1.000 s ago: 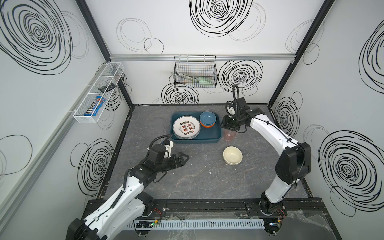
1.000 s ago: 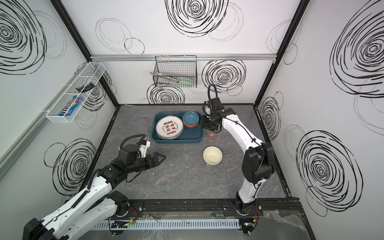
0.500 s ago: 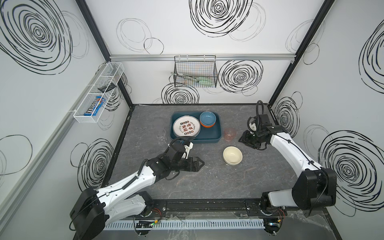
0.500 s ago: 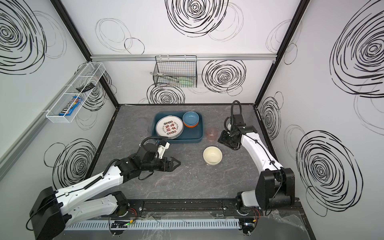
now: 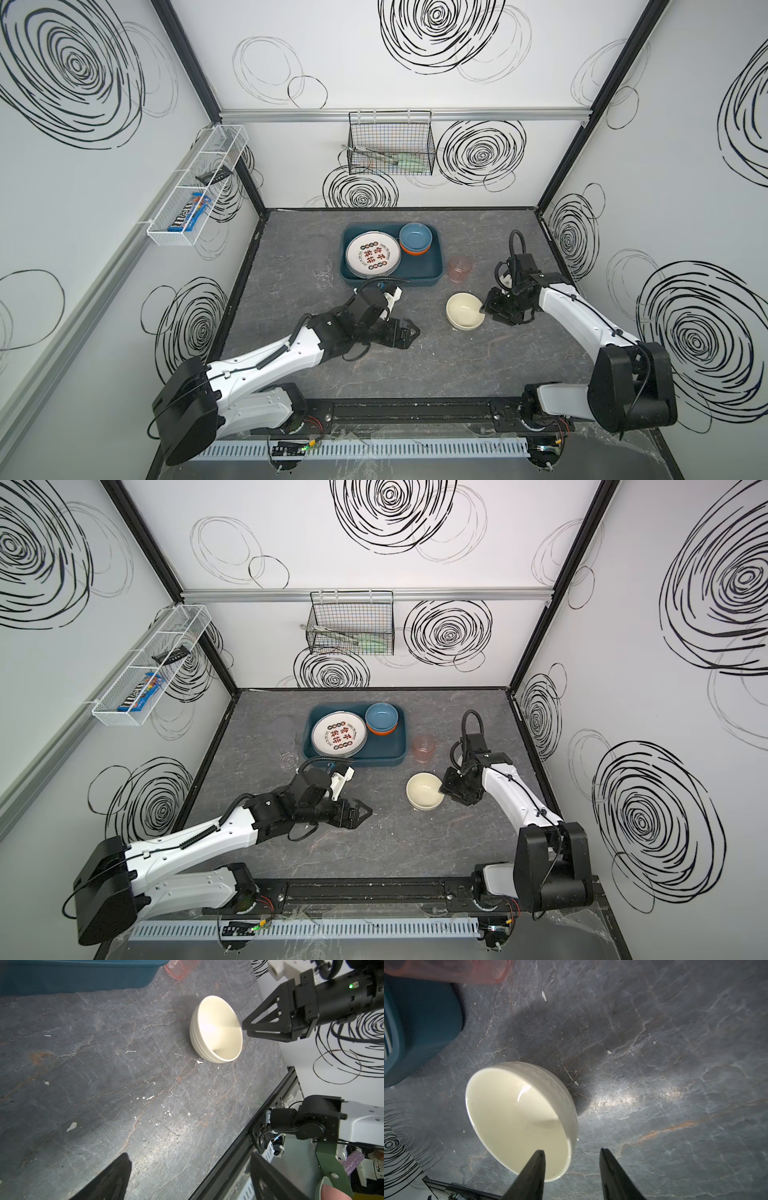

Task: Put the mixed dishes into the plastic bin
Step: 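Lower the right gripper onto the cream bowl rim and pinch it, then lift the cream bowl and carry it over the teal bin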

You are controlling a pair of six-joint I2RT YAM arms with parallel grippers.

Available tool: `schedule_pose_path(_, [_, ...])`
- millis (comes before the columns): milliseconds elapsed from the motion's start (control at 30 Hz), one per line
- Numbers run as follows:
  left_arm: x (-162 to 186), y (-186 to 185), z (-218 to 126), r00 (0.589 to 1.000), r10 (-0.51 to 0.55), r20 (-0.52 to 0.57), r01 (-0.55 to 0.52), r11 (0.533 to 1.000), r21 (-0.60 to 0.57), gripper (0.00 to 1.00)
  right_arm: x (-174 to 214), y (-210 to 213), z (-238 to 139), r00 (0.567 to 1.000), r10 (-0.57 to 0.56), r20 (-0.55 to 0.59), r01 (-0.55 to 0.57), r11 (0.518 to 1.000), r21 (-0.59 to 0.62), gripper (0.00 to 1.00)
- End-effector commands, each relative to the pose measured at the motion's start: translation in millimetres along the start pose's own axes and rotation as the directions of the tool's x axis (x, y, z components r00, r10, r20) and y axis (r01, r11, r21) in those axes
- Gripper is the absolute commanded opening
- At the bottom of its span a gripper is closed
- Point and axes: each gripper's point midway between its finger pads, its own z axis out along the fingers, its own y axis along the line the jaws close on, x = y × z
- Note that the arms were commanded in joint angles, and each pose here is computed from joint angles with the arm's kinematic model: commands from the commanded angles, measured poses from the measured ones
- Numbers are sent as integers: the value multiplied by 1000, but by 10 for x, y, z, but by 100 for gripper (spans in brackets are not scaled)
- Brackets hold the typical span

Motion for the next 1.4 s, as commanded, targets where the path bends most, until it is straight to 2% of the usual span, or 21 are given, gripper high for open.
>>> schedule_pose_path(0, [-115, -84, -20, 998, 38, 40, -38, 999, 4, 93, 34, 38, 69, 1000, 1, -2, -1, 1000, -14, 46])
schedule_pose_path(333, [-76, -19, -23, 999, 30, 40, -29, 999, -13, 93, 146, 68, 271, 999, -25, -34, 26, 999, 32, 32])
schedule_pose_path(867, [-76, 112, -98, 998, -13, 69, 15, 1000, -23, 93, 189, 228, 306, 994, -104, -28, 106, 991, 83, 9])
schedule_pose_path(1367, [-147, 344, -341, 982, -108, 156, 113, 993, -25, 93, 154, 728, 124, 963, -270, -19, 271, 960, 74, 2])
